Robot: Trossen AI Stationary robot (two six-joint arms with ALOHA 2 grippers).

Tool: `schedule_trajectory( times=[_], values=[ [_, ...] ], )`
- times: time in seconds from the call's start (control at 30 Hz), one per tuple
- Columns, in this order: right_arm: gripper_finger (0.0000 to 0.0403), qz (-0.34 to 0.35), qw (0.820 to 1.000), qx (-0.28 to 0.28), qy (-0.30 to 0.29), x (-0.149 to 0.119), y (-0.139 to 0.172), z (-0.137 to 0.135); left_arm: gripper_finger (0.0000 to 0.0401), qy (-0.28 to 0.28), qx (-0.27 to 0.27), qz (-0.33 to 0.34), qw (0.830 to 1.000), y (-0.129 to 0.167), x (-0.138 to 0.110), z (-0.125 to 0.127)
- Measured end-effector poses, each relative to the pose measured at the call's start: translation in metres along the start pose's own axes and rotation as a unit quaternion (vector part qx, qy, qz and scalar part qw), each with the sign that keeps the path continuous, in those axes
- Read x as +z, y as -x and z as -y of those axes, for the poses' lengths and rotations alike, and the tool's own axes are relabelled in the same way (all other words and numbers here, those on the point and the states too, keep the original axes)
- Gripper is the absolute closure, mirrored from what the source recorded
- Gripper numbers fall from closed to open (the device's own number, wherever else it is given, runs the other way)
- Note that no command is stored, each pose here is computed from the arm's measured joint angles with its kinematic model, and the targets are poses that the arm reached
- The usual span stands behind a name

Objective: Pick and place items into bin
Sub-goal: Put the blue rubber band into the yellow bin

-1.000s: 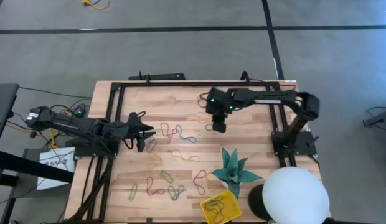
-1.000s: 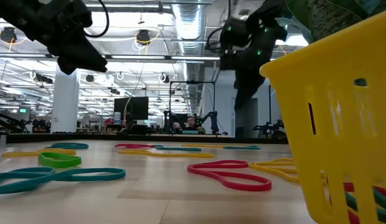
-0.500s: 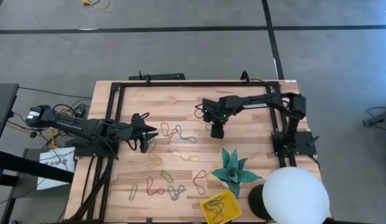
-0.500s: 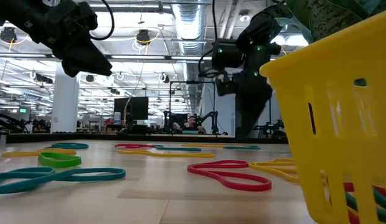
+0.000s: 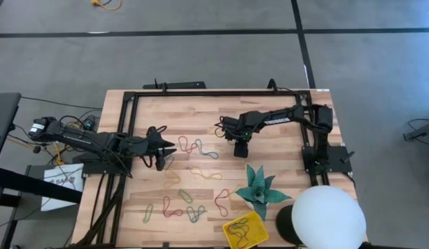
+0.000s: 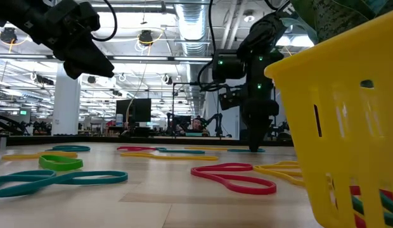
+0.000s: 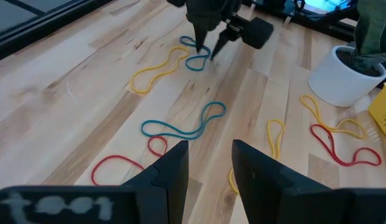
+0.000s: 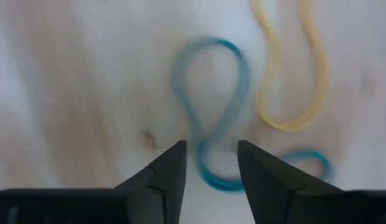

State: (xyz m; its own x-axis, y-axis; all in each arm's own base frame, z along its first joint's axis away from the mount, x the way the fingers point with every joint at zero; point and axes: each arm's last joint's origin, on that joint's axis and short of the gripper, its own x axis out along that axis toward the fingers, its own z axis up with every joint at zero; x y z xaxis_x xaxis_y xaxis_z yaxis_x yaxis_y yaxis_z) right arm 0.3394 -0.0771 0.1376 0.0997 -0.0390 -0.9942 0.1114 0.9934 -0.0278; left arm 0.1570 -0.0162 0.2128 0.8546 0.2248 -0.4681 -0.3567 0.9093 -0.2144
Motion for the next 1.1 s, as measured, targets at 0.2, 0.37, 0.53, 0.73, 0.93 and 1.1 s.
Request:
schedule_trajectory(
  times=[0.2, 0.37, 0.53, 0.73, 0.93, 1.1],
  values=[
    [0.0303, -0.003, 1.0, 0.005, 0.002, 0.0, -0.005, 0.005, 0.0289, 0.0, 0.0, 0.0, 1.0, 0.0, 0.0, 0.0],
    [0.0369, 0.009, 0.999, 0.006, 0.034, 0.002, -0.002, -0.003, 0.0289, -0.001, 0.0, 0.0, 1.0, 0.0, 0.0, 0.0],
    [0.0394, 0.076, 0.995, -0.001, 0.061, 0.011, 0.02, -0.024, 0.0289, -0.001, 0.0, 0.001, 1.0, 0.0, 0.0, 0.0],
    [0.04, 0.199, 0.971, 0.059, 0.116, 0.02, 0.088, -0.068, 0.0289, 0.005, -0.007, 0.013, 1.0, 0.0, 0.003, 0.001],
    [0.0402, 0.318, 0.9, 0.159, 0.252, 0.012, 0.146, -0.126, 0.0289, 0.011, -0.018, 0.023, 1.0, 0.0, 0.005, 0.003],
    [0.0402, 0.369, 0.841, 0.178, 0.354, 0.005, 0.156, -0.172, 0.0289, 0.017, -0.021, 0.027, 0.999, 0.0, 0.006, 0.003]
  ],
)
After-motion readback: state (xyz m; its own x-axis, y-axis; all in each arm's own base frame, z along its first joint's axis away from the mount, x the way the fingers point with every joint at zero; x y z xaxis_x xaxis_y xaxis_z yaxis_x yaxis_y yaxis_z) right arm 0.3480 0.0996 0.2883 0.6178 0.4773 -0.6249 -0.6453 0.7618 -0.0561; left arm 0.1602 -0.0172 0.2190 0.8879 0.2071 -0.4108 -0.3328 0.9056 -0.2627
